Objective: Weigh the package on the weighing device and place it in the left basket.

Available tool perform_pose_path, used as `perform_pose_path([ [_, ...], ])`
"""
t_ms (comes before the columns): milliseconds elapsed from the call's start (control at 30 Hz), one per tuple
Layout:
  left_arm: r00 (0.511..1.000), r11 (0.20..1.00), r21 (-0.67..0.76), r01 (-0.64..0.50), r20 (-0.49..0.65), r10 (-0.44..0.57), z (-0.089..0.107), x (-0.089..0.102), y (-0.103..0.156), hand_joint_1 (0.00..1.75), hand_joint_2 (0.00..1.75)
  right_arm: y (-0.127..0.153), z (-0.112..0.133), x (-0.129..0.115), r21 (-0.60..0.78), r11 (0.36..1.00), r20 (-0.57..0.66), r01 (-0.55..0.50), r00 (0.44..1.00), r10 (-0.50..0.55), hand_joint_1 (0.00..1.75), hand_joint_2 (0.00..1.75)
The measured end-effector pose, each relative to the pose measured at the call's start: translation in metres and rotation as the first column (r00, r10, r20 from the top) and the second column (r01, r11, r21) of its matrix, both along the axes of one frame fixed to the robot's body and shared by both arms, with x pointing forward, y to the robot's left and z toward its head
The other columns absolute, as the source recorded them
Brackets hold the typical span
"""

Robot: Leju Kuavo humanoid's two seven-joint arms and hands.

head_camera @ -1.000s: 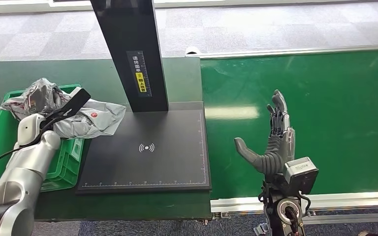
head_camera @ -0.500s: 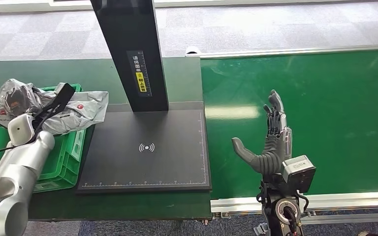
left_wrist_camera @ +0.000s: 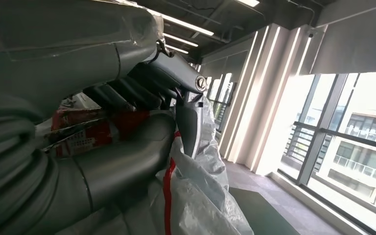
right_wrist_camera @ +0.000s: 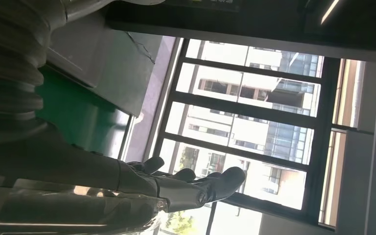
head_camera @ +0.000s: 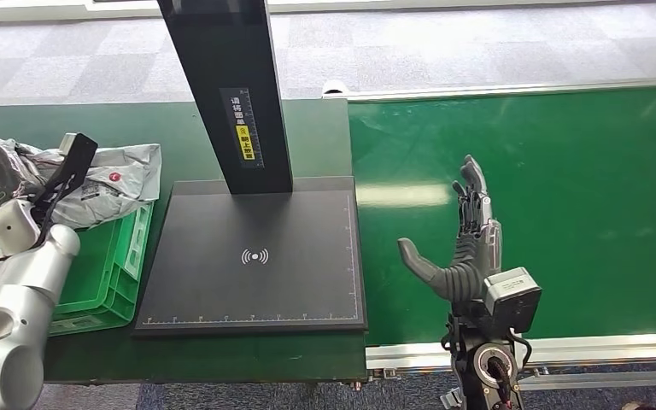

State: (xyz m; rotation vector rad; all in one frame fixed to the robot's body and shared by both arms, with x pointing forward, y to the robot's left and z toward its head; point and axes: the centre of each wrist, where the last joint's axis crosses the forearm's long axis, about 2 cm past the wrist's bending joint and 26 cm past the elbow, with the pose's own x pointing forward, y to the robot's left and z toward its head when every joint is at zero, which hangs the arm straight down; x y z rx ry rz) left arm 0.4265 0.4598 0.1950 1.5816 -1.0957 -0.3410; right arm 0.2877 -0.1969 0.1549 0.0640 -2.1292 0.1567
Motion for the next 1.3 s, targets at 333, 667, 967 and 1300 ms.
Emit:
perform_pose_path([
  [333,0.999,0.998,-0.049,-0.038,0.019,0.039,-0.001,-0.004,0.009,0.0,1.31,0.002,0.0,0.0,0.0,1.0,-0.005,-0.002,1.0,0.002,0.0,1.75],
  [667,0.995,0.98,-0.195,0.031,0.099,-0.012,-0.004,-0.006,0.013,0.0,0.0,0.003,0.0,-0.001,0.0,1.0,-0.014,0.003,1.0,-0.003,0.0,1.75],
  [967,0.796,0.531,-0.624,0.574,0.577,-0.183,-0.029,-0.011,-0.029,0.0,1.75,0.001,-0.004,-0.004,-0.014,1.0,-0.023,0.011,1.0,-0.012,0.0,1.75],
  [1300,0.36,0.108,-0.344,0.933,0.895,-0.264,-0.05,-0.088,-0.164,0.0,1.75,-0.003,-0.018,0.001,-0.052,0.998,-0.091,0.03,0.995,-0.034,0.0,1.75],
])
